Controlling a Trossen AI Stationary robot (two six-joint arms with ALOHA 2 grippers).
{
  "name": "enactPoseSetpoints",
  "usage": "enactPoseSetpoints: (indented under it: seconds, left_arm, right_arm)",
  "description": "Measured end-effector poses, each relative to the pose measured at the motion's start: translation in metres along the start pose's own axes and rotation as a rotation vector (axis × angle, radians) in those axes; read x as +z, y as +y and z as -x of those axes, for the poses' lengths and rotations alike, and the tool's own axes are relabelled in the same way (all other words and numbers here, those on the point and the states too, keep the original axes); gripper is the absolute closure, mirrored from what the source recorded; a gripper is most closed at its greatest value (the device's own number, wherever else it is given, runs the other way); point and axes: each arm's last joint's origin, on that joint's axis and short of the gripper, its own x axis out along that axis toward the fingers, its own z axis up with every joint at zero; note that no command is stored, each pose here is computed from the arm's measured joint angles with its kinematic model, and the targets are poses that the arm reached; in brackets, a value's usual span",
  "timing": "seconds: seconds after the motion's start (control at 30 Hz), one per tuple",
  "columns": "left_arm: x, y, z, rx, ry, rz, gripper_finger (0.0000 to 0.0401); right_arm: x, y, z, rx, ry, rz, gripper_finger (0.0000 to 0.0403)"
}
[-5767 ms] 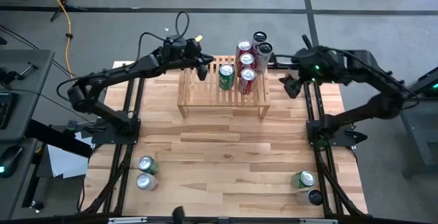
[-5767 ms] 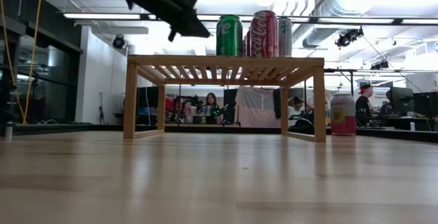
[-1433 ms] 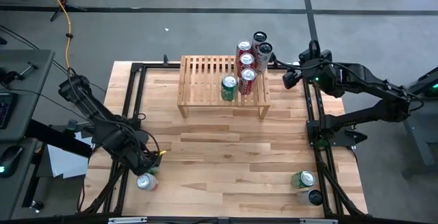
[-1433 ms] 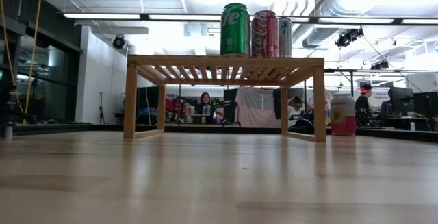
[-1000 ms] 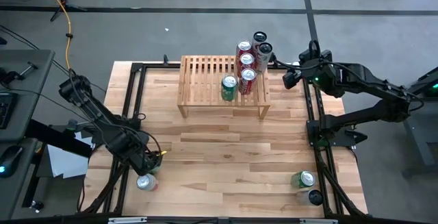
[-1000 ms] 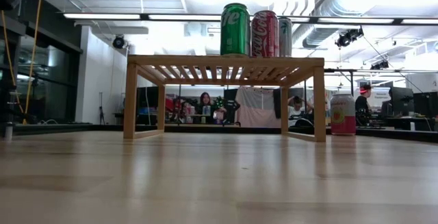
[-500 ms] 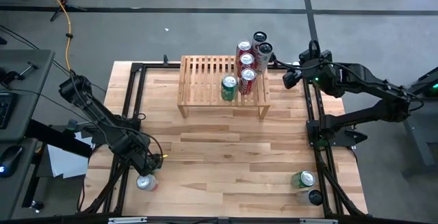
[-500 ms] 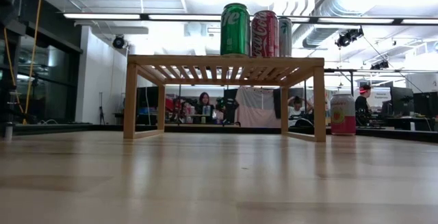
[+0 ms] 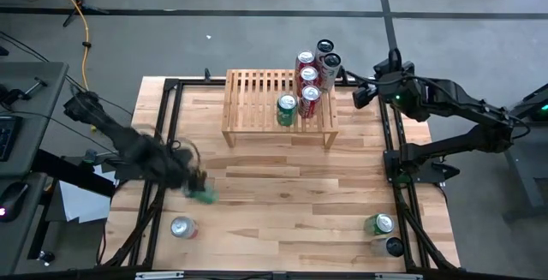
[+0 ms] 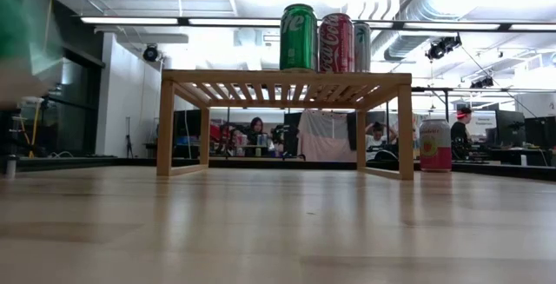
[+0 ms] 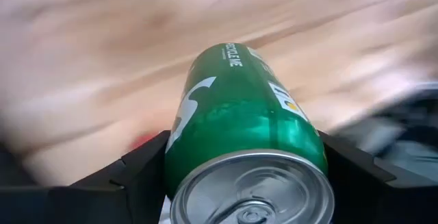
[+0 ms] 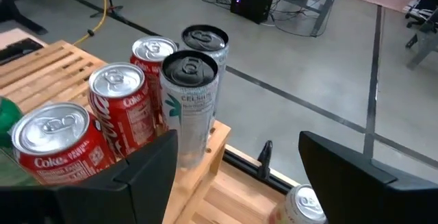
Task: Place canned beverage on shelf
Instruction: Put the left green soda can on the shelf aligned with the other green soda can
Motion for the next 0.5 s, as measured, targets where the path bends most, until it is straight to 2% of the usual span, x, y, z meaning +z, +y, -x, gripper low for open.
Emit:
enactPoseSetpoints:
  seconds: [0.1,0.23,0.3,0.43,0.5]
  left_arm:
    - [0.018,-0.008,0.04,-0.205,-0.117,-0.021,0.012]
    - [0.037,-0.016,0.089,-0.386,-0.301,-0.083,0.012]
    - [0.045,-0.024,0.11,-0.445,-0.389,-0.14,0.012]
    - [0.06,-0.047,0.142,-0.515,-0.567,-0.306,0.012]
    - [0.068,-0.061,0.151,-0.509,-0.638,-0.417,0.012]
  right_arm:
    - [0.002,0.001,0.0,0.016,-0.016,-0.02,0.0116]
    - [0.007,0.006,0.0,0.116,-0.024,-0.035,0.0116]
    - [0.011,0.01,0.001,0.224,-0.034,-0.041,0.0116]
    - [0.025,0.021,0.006,0.515,-0.104,-0.065,0.0116]
    - [0.033,0.026,0.01,0.663,-0.157,-0.1,0.0116]
